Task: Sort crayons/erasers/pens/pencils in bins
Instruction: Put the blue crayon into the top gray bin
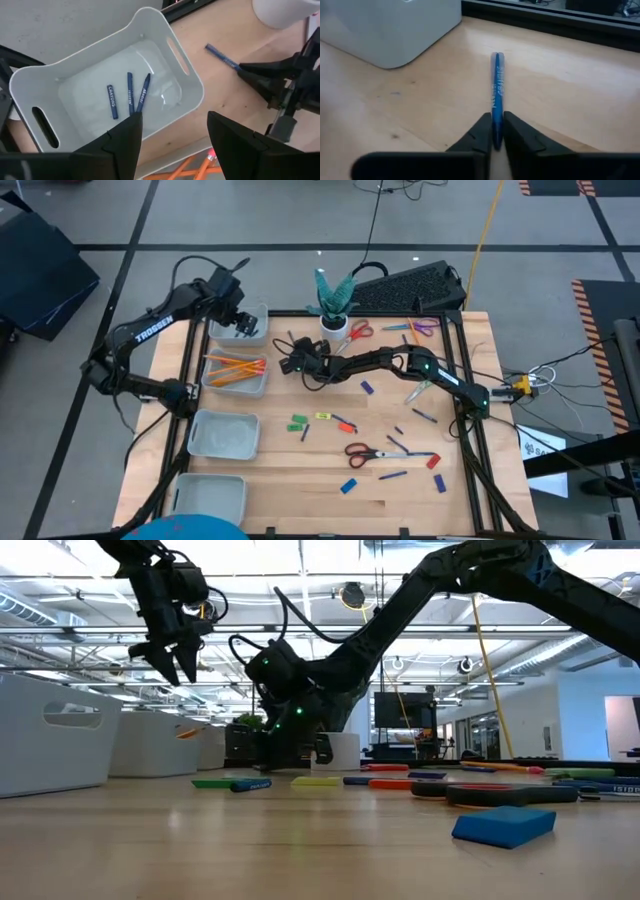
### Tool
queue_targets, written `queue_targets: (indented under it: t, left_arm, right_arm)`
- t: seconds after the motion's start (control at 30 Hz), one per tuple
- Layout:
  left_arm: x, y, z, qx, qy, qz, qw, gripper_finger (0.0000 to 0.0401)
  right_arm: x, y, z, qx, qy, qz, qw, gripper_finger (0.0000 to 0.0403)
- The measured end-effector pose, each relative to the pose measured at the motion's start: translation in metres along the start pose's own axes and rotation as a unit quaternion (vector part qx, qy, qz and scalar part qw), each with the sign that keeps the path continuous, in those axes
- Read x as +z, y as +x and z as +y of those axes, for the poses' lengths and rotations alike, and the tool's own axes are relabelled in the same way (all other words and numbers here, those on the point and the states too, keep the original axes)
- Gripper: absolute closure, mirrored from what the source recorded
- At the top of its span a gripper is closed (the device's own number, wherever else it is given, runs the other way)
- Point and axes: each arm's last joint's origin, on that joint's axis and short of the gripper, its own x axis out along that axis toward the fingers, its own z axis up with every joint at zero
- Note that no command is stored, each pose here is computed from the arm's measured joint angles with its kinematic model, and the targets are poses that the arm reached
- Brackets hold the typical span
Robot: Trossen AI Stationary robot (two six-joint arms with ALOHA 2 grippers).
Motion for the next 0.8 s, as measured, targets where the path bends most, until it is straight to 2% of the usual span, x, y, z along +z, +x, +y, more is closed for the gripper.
queue_targets:
  t: [0.13, 0.33, 0.47, 0.57, 0.8]
  left_arm:
    - [-0.002, -0.012, 0.000, -0.002, 0.003, -0.024, 1.000, 0.0176]
    - [-0.006, -0.038, 0.000, -0.014, 0.022, -0.086, 0.996, 0.0176]
    - [-0.013, -0.055, 0.000, -0.021, 0.048, -0.119, 0.992, 0.0176]
    - [-0.022, -0.067, -0.003, -0.031, 0.082, -0.139, 0.986, 0.0176]
    - [-0.064, -0.064, -0.018, -0.130, 0.156, -0.148, 0.968, 0.0176]
  right_arm:
    - [-0.001, 0.000, 0.001, 0.010, -0.015, 0.006, 1.000, 0.0391]
    - [0.006, -0.015, 0.007, 0.031, -0.075, 0.028, 0.996, 0.0374]
    - [0.013, -0.038, 0.013, 0.044, -0.114, 0.071, 0.990, 0.0375]
    - [0.019, -0.062, 0.012, 0.064, -0.132, 0.131, 0.980, 0.0383]
    - [0.021, -0.126, -0.009, 0.080, -0.152, 0.238, 0.956, 0.0383]
